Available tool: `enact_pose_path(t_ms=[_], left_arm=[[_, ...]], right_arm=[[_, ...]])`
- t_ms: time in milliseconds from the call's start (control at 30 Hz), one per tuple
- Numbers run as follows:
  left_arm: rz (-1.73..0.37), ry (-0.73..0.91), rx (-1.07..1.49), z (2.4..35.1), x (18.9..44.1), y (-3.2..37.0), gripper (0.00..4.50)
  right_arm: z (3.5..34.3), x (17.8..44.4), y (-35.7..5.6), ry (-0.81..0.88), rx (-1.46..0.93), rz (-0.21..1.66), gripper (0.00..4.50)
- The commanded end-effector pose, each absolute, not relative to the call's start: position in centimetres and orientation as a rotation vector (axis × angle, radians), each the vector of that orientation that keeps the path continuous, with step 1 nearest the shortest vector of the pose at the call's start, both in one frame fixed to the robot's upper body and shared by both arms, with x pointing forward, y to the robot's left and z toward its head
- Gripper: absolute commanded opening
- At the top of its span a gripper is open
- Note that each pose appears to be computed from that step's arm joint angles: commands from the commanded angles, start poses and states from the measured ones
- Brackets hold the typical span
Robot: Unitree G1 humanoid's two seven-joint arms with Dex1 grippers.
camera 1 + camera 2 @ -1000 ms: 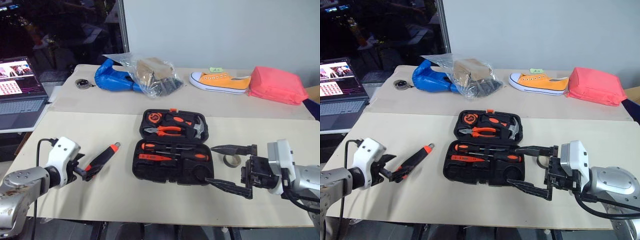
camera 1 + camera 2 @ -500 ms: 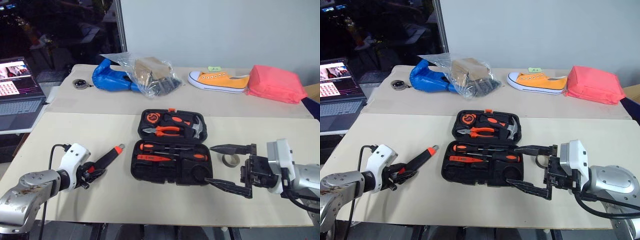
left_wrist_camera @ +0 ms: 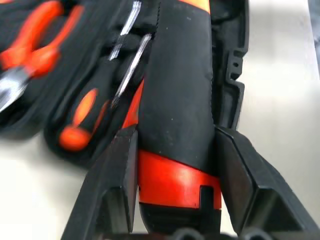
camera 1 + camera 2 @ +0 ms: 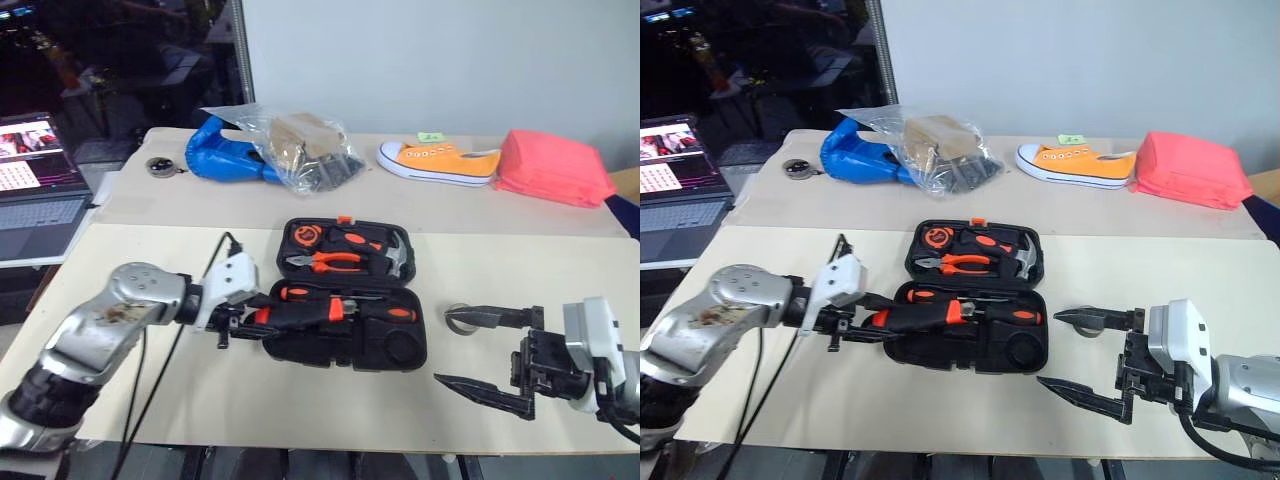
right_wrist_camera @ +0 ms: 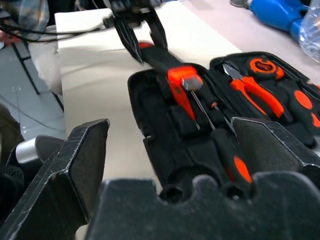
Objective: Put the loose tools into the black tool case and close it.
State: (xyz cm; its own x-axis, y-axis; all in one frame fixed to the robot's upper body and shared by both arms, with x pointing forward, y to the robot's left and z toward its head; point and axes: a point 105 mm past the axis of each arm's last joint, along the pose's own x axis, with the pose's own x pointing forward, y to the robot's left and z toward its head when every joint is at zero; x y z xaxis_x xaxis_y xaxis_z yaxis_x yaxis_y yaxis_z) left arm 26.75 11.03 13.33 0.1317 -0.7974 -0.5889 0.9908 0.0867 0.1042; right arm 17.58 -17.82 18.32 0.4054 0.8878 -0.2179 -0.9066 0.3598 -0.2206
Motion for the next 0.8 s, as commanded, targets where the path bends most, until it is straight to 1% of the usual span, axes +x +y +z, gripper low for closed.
enact_pose_path(t_ms=[33,200,300,467,700,733,800], left_arm=[[-1.45,0.455,0.61,12.6,26.7,9.7,1.78],[-1.457,0.508,0.649,11.2,26.4,9.2,1.78],[-1.439,0.525,0.665,10.5,26.7,8.9,1.78],[-1.441,0.564,0.662,10.2,26.5,8.1,1.78],[-1.461,0.613,0.68,10.0,25.7,8.4,1.78],[-1.47,0.61,0.682,10.0,25.6,8.4,2.28],[-1.466,0.593,0.684,10.3,25.7,8.3,2.86]], right_arm=[[19.3,16.6,-17.8,0.047,-0.371,1.175,4.5],[19.4,16.3,-17.9,0.056,-0.387,1.174,4.5],[19.4,16.4,-17.8,0.056,-0.387,1.173,4.5],[19.4,16.5,-17.7,0.055,-0.386,1.176,4.5],[19.5,16.7,-17.6,0.054,-0.386,1.183,4.5],[19.4,16.8,-17.6,0.054,-0.386,1.185,4.5],[19.4,16.8,-17.5,0.054,-0.386,1.188,4.5]])
